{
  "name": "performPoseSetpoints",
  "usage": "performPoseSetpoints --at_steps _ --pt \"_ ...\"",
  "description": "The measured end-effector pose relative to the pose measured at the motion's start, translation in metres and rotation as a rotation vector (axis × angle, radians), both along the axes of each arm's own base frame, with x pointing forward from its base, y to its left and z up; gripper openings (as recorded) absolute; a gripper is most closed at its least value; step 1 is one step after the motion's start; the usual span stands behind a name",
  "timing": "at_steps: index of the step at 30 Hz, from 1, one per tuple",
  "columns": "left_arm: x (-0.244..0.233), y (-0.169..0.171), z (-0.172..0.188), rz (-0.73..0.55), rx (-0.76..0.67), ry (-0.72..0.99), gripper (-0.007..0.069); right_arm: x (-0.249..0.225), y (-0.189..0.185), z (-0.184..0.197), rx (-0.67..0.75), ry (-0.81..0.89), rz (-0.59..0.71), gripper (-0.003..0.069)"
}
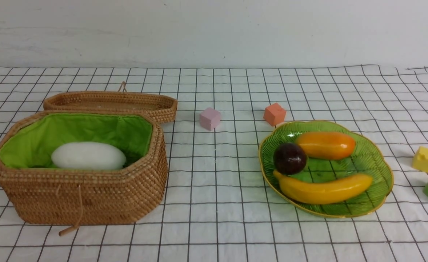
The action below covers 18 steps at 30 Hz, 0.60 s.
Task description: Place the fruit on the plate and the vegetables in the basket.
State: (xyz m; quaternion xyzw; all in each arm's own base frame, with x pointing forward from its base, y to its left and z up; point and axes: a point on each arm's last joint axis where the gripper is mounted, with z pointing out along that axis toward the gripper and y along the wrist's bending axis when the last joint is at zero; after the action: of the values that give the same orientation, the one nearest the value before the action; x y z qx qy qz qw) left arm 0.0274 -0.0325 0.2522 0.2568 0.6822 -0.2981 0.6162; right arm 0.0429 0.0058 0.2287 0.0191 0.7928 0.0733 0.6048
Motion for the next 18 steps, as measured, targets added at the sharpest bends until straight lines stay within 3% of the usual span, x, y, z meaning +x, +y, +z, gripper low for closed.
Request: performPoseSetpoints --at_steps 4,18 --pt "0.0 0.0 0.0 0.0 0.0 0.0 -0.0013 0.008 -0.001 -0.051 0.0 0.056 -0.033 -0.0008" --pt "0.0 0.0 0.0 0.0 0.004 0.003 -0.0011 0.009 -0.001 -0.054 0.013 0.043 -0.038 -0.0008"
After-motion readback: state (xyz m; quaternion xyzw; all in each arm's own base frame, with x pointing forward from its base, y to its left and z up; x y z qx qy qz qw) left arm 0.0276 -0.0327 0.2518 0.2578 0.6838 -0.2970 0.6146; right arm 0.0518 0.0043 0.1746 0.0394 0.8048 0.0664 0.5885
